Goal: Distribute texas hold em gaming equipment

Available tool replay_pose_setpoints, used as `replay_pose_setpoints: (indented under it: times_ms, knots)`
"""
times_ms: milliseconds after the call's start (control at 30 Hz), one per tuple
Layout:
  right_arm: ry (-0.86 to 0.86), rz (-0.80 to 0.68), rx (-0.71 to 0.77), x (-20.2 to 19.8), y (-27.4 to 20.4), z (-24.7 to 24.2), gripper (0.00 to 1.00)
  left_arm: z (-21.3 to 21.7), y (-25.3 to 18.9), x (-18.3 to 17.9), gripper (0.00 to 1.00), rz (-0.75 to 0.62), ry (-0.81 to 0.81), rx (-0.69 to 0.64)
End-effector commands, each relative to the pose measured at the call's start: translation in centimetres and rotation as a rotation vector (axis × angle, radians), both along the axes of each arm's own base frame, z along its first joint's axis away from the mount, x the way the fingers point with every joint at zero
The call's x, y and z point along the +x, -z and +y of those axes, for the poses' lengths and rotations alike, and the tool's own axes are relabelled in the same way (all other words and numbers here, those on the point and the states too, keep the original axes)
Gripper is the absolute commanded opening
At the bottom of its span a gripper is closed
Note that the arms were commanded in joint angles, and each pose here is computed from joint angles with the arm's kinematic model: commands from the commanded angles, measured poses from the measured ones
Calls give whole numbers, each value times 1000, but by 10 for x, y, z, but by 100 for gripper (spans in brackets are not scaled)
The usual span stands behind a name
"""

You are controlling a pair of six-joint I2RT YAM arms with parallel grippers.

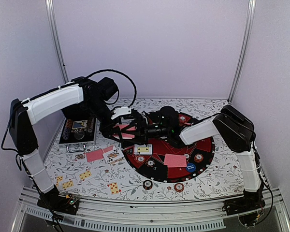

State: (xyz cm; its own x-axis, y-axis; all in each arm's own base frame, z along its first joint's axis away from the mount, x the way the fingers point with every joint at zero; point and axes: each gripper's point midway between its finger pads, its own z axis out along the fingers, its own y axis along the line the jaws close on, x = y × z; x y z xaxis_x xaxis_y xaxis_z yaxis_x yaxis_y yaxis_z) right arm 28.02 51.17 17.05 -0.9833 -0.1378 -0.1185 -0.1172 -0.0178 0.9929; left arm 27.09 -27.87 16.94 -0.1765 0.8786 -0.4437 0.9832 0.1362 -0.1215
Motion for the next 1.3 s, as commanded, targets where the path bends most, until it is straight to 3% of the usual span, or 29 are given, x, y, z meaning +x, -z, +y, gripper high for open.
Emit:
replay_pose_setpoints:
  times_ms: [0, 167, 367, 1067, 1267]
  knots:
    - [28, 35, -29, 6, 5, -11, 49, -3, -17, 2, 26, -27, 5, -51]
    - [34, 45, -41, 5, 11, -17, 43, -3, -17, 1, 25, -28, 6, -50]
    - [63, 34, -44, 7, 5, -32, 26, -3, -15, 1, 25, -22, 6, -47]
    - [69, -42, -145, 7, 0, -47, 13, -3, -15, 1, 25, -17, 9, -49]
    - [72, -59, -156, 7, -2, -49, 4, -2, -15, 1, 25, -17, 10, -44]
